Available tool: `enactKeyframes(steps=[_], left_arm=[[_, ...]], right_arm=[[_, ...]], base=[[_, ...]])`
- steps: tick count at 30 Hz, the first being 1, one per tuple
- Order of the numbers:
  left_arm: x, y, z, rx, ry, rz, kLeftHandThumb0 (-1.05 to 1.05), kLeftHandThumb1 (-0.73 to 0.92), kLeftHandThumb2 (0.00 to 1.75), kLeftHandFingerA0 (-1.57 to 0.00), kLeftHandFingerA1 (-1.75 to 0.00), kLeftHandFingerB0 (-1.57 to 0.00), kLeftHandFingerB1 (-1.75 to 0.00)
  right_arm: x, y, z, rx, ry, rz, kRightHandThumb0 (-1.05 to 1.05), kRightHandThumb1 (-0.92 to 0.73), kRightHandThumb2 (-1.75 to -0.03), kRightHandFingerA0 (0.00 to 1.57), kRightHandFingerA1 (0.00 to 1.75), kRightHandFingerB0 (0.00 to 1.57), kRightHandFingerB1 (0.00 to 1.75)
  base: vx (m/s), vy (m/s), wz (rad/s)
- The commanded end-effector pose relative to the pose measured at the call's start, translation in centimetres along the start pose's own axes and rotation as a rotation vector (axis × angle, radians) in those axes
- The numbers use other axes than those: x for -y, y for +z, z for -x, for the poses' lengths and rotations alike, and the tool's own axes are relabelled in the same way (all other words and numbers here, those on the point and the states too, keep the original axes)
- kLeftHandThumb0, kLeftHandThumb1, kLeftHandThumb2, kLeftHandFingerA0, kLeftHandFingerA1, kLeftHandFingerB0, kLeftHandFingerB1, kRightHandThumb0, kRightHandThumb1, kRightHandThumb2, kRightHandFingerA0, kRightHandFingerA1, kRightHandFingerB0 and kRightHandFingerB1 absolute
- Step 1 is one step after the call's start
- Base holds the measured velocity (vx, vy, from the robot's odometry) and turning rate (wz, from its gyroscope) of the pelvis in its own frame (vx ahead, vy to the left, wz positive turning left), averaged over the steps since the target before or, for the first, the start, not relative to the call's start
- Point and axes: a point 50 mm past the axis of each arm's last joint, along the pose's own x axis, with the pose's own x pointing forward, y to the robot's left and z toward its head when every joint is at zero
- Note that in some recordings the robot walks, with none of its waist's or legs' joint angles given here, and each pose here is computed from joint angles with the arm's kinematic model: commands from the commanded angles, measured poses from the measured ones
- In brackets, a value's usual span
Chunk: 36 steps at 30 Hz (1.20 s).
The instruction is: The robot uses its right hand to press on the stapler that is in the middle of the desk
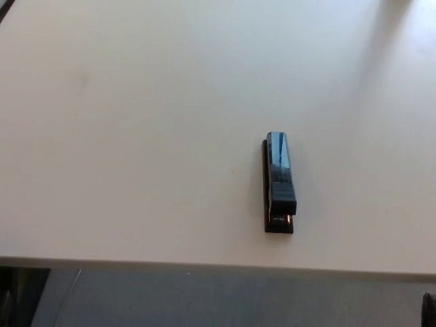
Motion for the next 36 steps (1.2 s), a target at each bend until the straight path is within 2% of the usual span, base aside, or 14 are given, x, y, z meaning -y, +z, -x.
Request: enactKeyframes(steps=[1, 3, 4, 5, 8, 11, 13, 15, 18, 19, 21, 23, 25, 36], left_arm=[[-0.6, 0.4, 0.2, 0.05, -0.026, 0.033, -0.57, 0.92, 0.82, 0.0, -0.11, -0.01, -0.18], [-0.6, 0.4, 0.2, 0.047, -0.015, 0.025, -0.59, 0.91, 0.83, 0.0, -0.11, -0.03, -0.18], [-0.6, 0.4, 0.2, 0.049, -0.014, 0.021, -0.59, 0.92, 0.83, 0.0, -0.11, -0.04, -0.19], [-0.6, 0.4, 0.2, 0.05, -0.015, 0.021, -0.58, 0.92, 0.83, 0.0, -0.1, -0.02, -0.18], [-0.6, 0.4, 0.2, 0.049, -0.016, 0.048, -0.6, 0.92, 0.83, 0.0, -0.13, -0.03, -0.18], [-0.7, 0.4, 0.2, 0.049, -0.012, 0.03, -0.59, 0.92, 0.83, 0.0, -0.14, -0.02, -0.18], [-0.7, 0.3, 0.3, 0.052, -0.017, 0.03, -0.57, 0.92, 0.84, 0.0, -0.13, -0.01, -0.18], [-0.8, 0.4, 0.2, 0.052, -0.012, 0.037, -0.57, 0.92, 0.84, 0.0, -0.13, -0.03, -0.19], [-0.9, 0.6, 0.2, 0.052, -0.011, 0.046, -0.58, 0.92, 0.84, 0.0, -0.12, -0.03, -0.19], [-1.0, 0.6, 0.2, 0.052, -0.013, 0.044, -0.58, 0.92, 0.85, 0.0, -0.1, -0.02, -0.17], [-1.0, 0.7, 0.2, 0.057, -0.013, 0.035, -0.58, 0.92, 0.83, 0.0, -0.11, -0.03, -0.18], [-1.0, 0.6, 0.2, 0.06, -0.012, 0.042, -0.57, 0.92, 0.85, 0.0, -0.11, -0.02, -0.19], [-1.1, 0.5, 0.3, 0.062, -0.011, 0.045, -0.55, 0.92, 0.84, 0.0, -0.1, -0.01, -0.18], [-1.2, 0.6, 0.3, 0.055, 0.0, 0.06, -0.57, 0.92, 0.82, 0.0, -0.1, -0.03, -0.18]], right_arm=[[1.0, 0.5, 0.2, 0.087, -0.165, -0.025, -0.63, -0.92, -0.68, 0.62, 0.4, 0.0, 0.19], [1.4, 0.9, 0.3, 0.108, -0.305, 0.059, -0.54, -0.9, -0.69, 0.99, 0.77, 0.11, 0.22], [1.8, 1.1, 0.4, 0.118, -0.355, 0.023, -0.36, -0.68, -1.07, 1.07, 1.09, 0.0, 0.43], [2.0, 1.2, 0.5, 0.127, -0.372, 0.005, -0.46, -0.8, -0.85, 1.09, 1.32, 0.15, 0.39], [3.3, 1.7, 0.8, 0.152, -0.391, -0.109, -0.02, -0.82, -0.7, 0.96, 1.45, 0.23, 0.35], [5.1, 1.7, 1.3, 0.131, -0.409, -0.173, 0.05, -0.73, -0.64, 0.91, 1.54, 0.4, 0.4], [6.2, 1.5, 1.6, 0.103, -0.424, -0.211, 0.11, -0.67, -0.67, 0.89, 1.42, 0.5, 0.45], [7.8, 1.2, 2.2, 0.074, -0.48, -0.25, 0.11, -0.62, -0.58, 0.85, 0.94, 0.58, 0.44], [9.3, 0.8, 3.0, 0.065, -0.522, -0.317, 0.09, -0.61, -0.58, 0.87, 0.88, 0.6, 0.45], [9.8, 0.5, 3.3, 0.063, -0.542, -0.339, 0.09, -0.72, -0.61, 0.95, 1.2, 0.59, 0.45], [11.1, -0.4, 4.3, 0.06, -0.602, -0.384, 0.1, -0.7, -0.61, 0.97, 0.95, 0.57, 0.43], [12.2, -1.2, 5.2, 0.09, -0.642, -0.46, 0.12, -0.71, -0.66, 0.98, 1.01, 0.57, 0.44], [13.1, -2.0, 6.3, 0.072, -0.774, -0.347, 0.11, -0.62, -0.59, 1.17, 0.7, 0.67, 0.44], [18.7, -2.1, 11.3, 0.217, -1.116, -0.53, -0.07, -0.71, -0.61, 1.06, 0.6, 0.7, 0.45]], base=[[0.0, 0.0, 0.0], [0.0, 0.0, 0.0], [0.0, 0.0, 0.0], [0.0, 0.0, 0.0], [0.0, 0.0, 0.0], [0.0, 0.0, 0.0], [0.0, 0.0, 0.0], [0.0, 0.0, 0.0], [0.0, 0.0, 0.0], [0.0, 0.0, 0.0], [0.0, 0.0, 0.0], [0.0, 0.0, 0.0], [0.0, 0.0, 0.0], [0.0, 0.0, 0.0]])
